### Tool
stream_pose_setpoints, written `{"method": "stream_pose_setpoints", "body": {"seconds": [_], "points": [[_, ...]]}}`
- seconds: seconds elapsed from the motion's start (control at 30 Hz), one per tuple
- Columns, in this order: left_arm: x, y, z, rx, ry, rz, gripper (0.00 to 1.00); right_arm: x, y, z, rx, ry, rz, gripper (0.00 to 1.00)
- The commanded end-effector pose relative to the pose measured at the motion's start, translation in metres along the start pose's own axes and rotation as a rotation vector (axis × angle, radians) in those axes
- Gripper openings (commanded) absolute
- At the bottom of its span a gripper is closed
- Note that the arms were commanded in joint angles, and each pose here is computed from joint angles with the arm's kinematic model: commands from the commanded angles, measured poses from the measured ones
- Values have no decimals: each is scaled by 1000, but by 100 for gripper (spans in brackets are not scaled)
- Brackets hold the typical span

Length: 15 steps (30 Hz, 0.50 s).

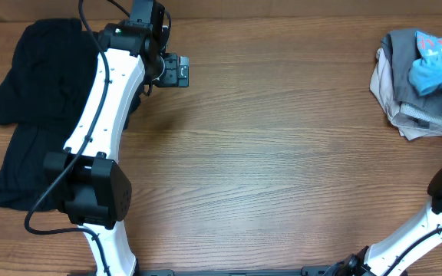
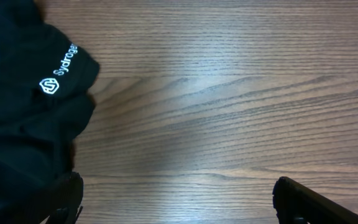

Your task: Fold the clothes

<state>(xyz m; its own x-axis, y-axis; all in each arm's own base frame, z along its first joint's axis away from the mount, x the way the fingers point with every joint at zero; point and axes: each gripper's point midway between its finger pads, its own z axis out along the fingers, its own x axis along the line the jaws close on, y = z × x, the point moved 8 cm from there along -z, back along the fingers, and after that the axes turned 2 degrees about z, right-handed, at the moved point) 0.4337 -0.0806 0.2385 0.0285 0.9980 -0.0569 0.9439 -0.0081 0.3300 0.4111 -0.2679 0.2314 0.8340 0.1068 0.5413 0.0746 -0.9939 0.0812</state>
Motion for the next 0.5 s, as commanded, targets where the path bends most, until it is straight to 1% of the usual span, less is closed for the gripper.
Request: {"method": "stream_pose_setpoints", "body": {"seconds": [0.0,0.03,0.07,0.1,0.13,0.17,0.2,0.27,0.47], "points": [[1,0,3,0,12,16,100,-7,-2,-17,-64,-86,5,4],[1,0,3,0,12,16,100,-12,-4,-18,-58,-121,9,8],[1,0,3,-1,12,16,100,-17,-6,-18,-50,-155,0,15],[1,1,3,-2,12,16,100,-22,-8,-19,-45,-186,-11,47],[1,1,3,-4,12,16,100,-26,-10,-20,-40,-222,-19,69],[1,1,3,-6,11,16,100,-31,-12,-21,-32,-254,-29,77],[1,2,3,-8,11,16,100,-35,-14,-22,-18,-285,-54,92],[1,2,3,-11,10,16,100,-41,-19,-24,23,-318,-124,99],[0,4,3,-21,7,16,100,-50,-31,-34,127,-369,-286,100]]}}
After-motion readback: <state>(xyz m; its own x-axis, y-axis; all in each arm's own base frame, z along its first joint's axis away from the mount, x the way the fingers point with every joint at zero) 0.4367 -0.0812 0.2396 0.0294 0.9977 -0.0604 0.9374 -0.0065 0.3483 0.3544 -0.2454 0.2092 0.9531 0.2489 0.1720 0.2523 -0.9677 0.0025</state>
